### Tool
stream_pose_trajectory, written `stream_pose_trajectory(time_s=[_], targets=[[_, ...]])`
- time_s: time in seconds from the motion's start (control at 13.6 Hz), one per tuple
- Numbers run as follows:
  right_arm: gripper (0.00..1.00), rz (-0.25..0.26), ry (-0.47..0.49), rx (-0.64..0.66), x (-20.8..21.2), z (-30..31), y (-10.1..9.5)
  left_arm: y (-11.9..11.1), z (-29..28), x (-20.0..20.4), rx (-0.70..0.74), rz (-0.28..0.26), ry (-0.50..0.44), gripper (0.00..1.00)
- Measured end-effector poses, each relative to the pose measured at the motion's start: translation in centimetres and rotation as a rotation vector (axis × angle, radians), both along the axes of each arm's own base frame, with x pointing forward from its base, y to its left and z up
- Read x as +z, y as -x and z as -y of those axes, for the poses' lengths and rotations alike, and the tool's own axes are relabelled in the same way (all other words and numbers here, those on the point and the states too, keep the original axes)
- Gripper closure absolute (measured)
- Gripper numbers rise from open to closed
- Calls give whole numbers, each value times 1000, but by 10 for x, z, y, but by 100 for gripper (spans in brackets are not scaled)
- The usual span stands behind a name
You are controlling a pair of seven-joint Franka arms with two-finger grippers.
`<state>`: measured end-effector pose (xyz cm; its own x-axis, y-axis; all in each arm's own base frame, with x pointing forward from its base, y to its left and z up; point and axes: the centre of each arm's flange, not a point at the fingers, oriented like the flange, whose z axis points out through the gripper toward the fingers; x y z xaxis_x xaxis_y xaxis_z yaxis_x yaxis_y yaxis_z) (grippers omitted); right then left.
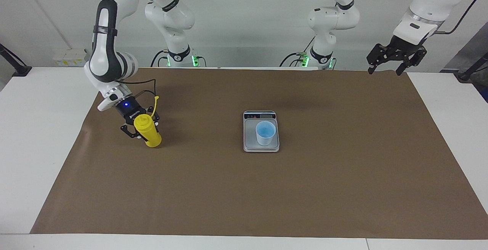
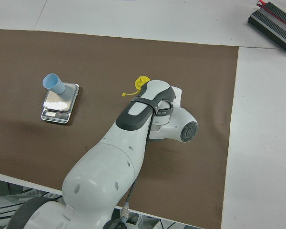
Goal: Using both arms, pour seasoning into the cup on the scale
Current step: 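Lower the yellow bottle onto the table and open the right gripper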
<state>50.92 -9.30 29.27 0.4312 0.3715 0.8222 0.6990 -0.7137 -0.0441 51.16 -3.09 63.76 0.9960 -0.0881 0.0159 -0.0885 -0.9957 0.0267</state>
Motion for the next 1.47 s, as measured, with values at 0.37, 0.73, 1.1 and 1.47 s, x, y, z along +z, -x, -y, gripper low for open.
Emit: stream_pose_trajectory(time_s=[0.37,0.73,1.1,1.47], targets=[[46,0,0,2,-4,0,1,0,-1,-2,1,-5,0,0],[7,-1,-1,-2,-4,0,2,-1,-2,-3,3,-6,0,0],[0,-3,-2,-3,-5,1,3,-1,0,-4,1,-8,0,0],[0,-42,56,63,-21,5,20,-1,-2,-4,3,-8,0,0]])
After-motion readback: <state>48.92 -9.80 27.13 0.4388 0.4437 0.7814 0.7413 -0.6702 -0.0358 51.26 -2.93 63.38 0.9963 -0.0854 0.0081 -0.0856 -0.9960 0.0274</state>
